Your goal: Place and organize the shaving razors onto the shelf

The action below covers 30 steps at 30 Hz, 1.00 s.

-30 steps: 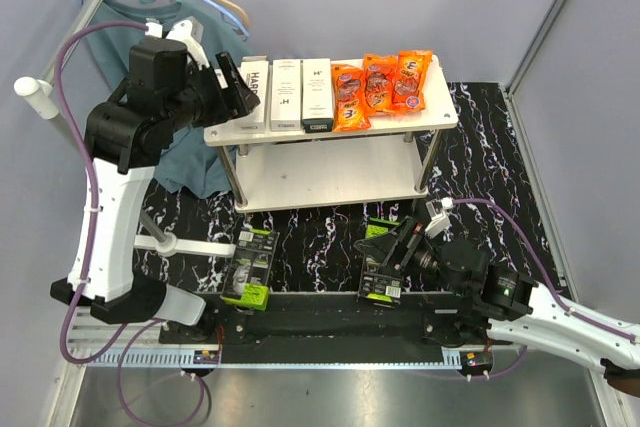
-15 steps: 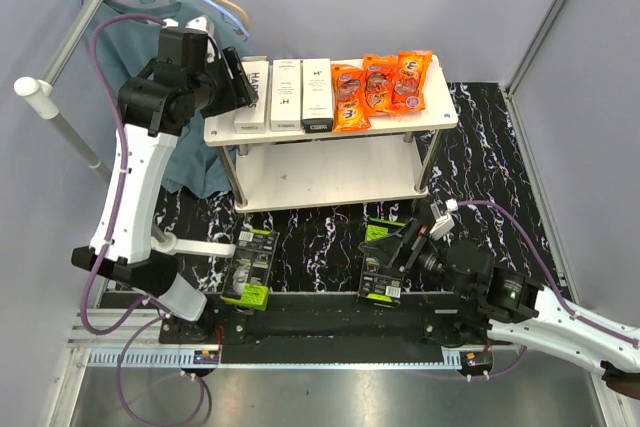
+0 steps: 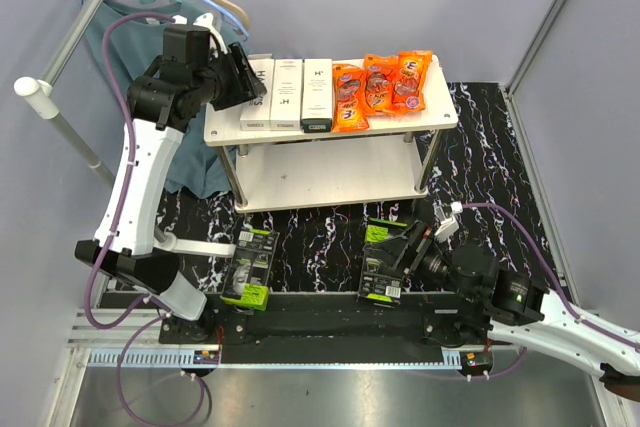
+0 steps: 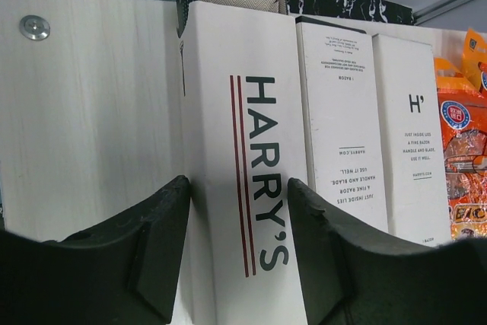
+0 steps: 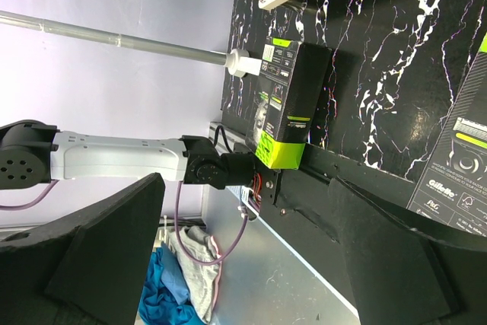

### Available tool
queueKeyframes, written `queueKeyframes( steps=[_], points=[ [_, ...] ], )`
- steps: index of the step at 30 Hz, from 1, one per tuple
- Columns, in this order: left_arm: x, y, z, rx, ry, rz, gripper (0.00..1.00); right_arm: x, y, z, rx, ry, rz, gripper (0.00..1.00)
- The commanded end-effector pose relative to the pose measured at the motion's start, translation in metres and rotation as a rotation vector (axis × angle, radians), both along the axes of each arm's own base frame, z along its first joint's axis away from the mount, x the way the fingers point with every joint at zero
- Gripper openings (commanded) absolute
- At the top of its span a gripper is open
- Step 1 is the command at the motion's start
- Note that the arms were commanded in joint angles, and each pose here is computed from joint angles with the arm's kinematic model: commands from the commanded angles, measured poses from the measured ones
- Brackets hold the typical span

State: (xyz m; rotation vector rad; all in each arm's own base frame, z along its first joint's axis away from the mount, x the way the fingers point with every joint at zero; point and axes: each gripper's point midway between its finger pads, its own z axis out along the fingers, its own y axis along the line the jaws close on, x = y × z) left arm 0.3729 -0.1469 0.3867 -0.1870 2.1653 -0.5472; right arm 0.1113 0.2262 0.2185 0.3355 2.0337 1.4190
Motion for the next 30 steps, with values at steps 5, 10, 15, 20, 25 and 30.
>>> queueKeyframes(
  steps=[5,10,15,20,25,30],
  points=[
    [-0.001,-0.003,0.015,-0.039,-0.056,-0.009,0.56,0.000,0.001,0.002,0.007,-0.001,0.001,1.00],
    [-0.008,0.013,0.039,-0.017,-0.132,0.058,0.59,-0.001,0.000,0.004,0.008,-0.005,0.001,1.00],
    [-0.030,0.036,0.079,0.003,-0.257,0.122,0.71,-0.002,-0.001,0.006,0.005,-0.008,0.004,1.00],
    [-0.056,0.039,0.087,-0.004,-0.277,0.089,0.89,-0.002,-0.002,0.004,-0.002,-0.006,0.006,1.00],
    [-0.088,0.034,0.064,-0.027,-0.229,0.026,0.93,-0.003,-0.004,-0.001,-0.012,0.002,0.004,1.00],
    [-0.119,0.037,0.022,-0.006,-0.164,-0.011,0.93,-0.003,-0.007,-0.003,-0.008,0.003,-0.002,1.00]
  ],
)
